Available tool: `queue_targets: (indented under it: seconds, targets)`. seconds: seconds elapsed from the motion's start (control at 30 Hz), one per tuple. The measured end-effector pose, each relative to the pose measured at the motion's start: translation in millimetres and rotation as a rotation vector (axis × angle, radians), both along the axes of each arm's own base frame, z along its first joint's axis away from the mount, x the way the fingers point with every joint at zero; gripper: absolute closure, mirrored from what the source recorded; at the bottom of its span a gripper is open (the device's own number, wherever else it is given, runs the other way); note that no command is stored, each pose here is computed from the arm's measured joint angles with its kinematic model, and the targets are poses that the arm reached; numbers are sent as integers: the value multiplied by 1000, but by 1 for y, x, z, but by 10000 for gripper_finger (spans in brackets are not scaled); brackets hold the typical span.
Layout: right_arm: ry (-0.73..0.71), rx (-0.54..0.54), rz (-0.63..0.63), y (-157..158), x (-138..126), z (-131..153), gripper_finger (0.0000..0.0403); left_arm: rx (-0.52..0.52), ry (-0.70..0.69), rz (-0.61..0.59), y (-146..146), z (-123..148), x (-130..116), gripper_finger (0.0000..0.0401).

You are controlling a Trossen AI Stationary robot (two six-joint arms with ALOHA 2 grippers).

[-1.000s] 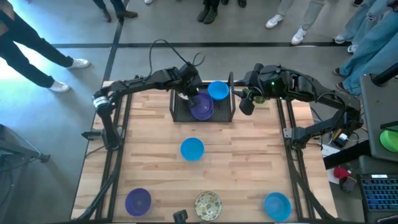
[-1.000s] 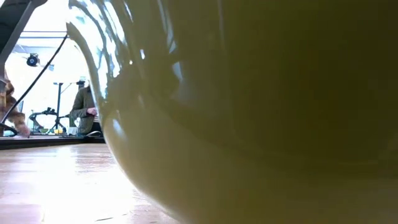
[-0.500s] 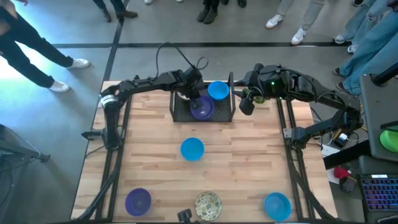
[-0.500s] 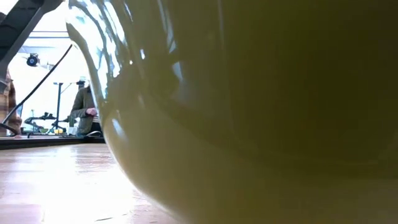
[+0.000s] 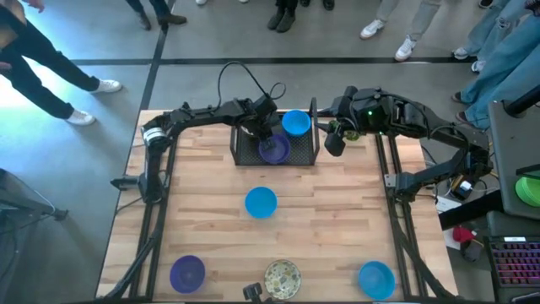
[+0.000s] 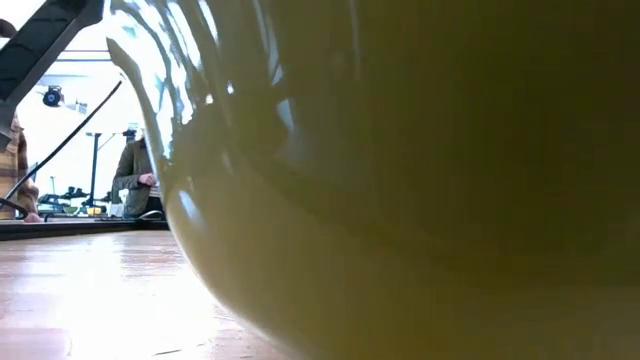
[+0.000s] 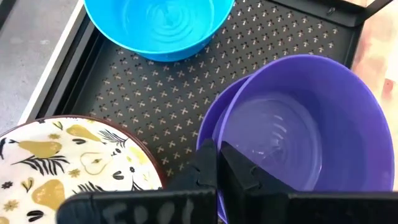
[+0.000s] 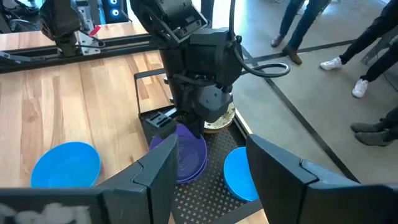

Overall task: Pick & Place Mini bowls
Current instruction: Stack the top purple bowl on top of the purple bowl on the shelf

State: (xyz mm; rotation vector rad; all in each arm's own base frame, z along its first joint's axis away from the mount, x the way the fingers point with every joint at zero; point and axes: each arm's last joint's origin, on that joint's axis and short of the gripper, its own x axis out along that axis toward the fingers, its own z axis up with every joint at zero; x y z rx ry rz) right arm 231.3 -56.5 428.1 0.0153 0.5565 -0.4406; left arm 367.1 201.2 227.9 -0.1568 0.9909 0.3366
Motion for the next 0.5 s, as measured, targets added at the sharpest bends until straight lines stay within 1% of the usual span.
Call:
queue_targets:
  seconds: [0.17, 0.23, 0.5]
  targets:
    - [0, 0, 0, 0, 0, 0, 218, 5, 1, -8, 0, 0, 0, 400]
    - [0, 0, 0, 0, 0, 0, 220, 6, 1, -9, 0, 0, 0, 392]
    - [4, -6, 3, 0, 0, 0, 222, 9, -4, -10, 0, 0, 1, 324]
